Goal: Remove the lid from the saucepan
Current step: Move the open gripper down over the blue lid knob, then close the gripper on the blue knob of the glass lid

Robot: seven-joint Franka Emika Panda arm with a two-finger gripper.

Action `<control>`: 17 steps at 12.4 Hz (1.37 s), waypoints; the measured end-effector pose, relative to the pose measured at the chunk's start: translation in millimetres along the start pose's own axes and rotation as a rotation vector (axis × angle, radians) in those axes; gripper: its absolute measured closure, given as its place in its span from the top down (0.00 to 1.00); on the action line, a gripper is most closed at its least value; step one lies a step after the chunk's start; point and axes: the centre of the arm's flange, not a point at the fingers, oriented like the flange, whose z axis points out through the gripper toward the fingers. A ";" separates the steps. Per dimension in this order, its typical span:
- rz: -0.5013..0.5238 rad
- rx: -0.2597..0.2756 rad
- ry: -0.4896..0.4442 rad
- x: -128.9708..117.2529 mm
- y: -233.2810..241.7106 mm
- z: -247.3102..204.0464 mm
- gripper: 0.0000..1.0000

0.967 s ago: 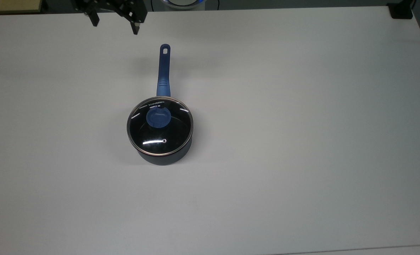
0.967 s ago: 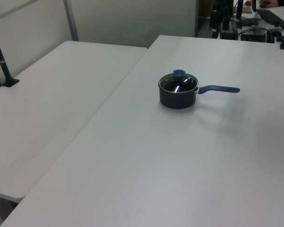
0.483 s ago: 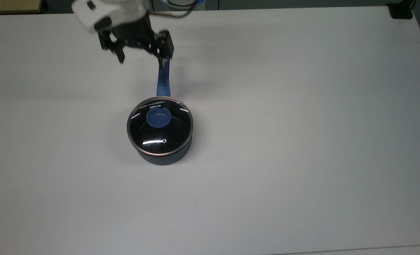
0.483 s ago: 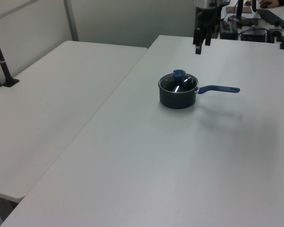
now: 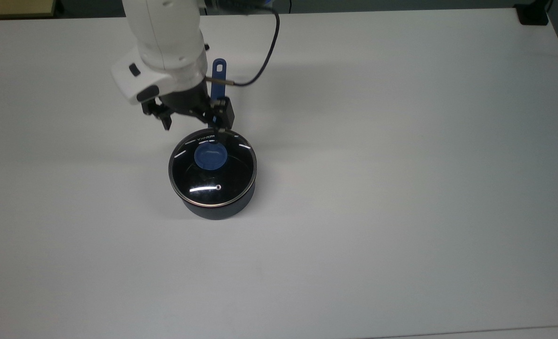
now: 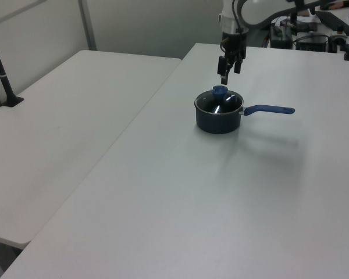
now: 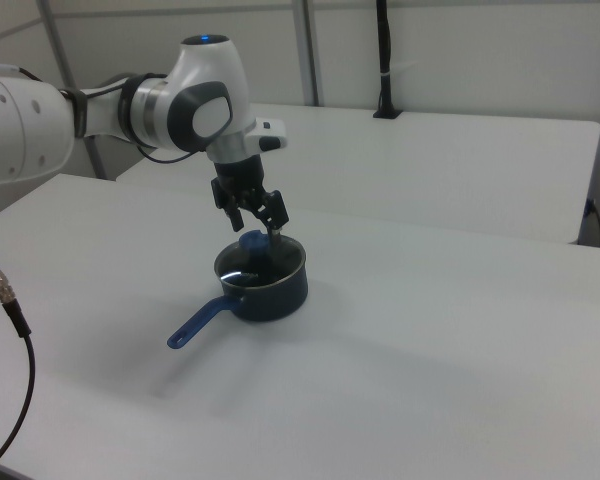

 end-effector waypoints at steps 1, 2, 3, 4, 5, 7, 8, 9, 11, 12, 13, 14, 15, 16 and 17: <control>0.017 -0.002 0.011 6.0 -2.5 5.4 1.00; 0.025 -0.003 0.020 11.3 -4.9 9.6 1.00; 0.029 -0.004 0.031 16.4 -7.4 13.0 1.00; 0.025 -0.004 0.031 17.3 -11.1 15.2 1.00; 0.017 -0.004 0.028 17.1 -18.3 17.9 1.00; 0.001 -0.003 0.017 15.7 -35.0 26.0 1.00; -0.003 -0.001 0.010 15.0 -41.2 30.8 1.00; -0.006 -0.001 0.004 14.9 -43.5 34.4 1.00; -0.005 -0.002 0.001 15.3 -43.0 37.2 1.00; -0.005 -0.002 0.001 15.4 -42.8 37.1 0.96; -0.004 -0.003 0.001 15.5 -42.2 37.1 0.95; -0.003 -0.003 0.001 15.6 -41.7 37.0 0.86; -0.002 -0.004 0.002 15.8 -41.0 36.9 0.81; -0.005 -0.007 0.002 15.9 -40.5 36.7 0.76; -0.009 -0.008 0.004 16.4 -39.9 36.0 0.66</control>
